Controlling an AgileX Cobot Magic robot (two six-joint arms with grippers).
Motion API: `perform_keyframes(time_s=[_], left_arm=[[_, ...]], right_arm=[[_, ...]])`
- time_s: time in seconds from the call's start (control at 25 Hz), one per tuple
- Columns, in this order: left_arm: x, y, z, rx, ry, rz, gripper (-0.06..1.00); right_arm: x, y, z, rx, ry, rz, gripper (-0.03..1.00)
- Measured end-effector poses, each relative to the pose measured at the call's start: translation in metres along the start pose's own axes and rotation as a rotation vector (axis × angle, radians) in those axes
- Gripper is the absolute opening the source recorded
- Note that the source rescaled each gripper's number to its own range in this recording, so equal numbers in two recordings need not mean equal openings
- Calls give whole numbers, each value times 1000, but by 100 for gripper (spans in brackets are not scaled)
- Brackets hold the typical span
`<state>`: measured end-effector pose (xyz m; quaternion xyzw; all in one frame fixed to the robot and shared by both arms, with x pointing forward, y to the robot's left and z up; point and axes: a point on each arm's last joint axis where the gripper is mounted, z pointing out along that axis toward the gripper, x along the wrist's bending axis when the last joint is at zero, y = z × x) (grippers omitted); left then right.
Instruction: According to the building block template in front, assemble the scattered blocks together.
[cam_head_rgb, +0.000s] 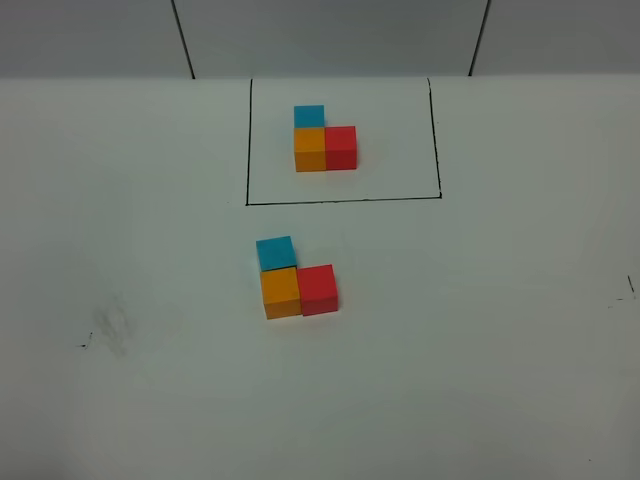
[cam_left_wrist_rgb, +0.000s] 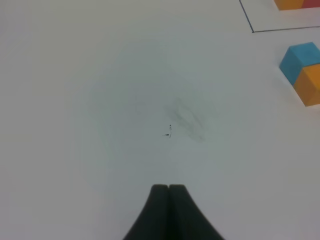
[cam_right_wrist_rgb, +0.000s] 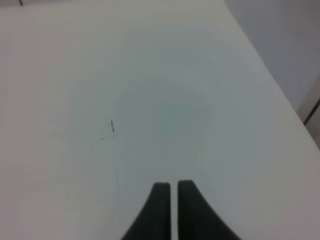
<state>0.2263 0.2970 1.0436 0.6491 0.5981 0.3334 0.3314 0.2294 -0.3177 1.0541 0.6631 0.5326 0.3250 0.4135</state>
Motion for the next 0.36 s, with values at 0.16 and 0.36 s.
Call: perform_keyframes(time_s=[0.16,0.36], left_arm=[[0,0,0,0,0,0,0],[0,0,0,0,0,0,0]], right_arm=[[0,0,0,2,0,0,0],[0,0,0,1,-1,0,0]])
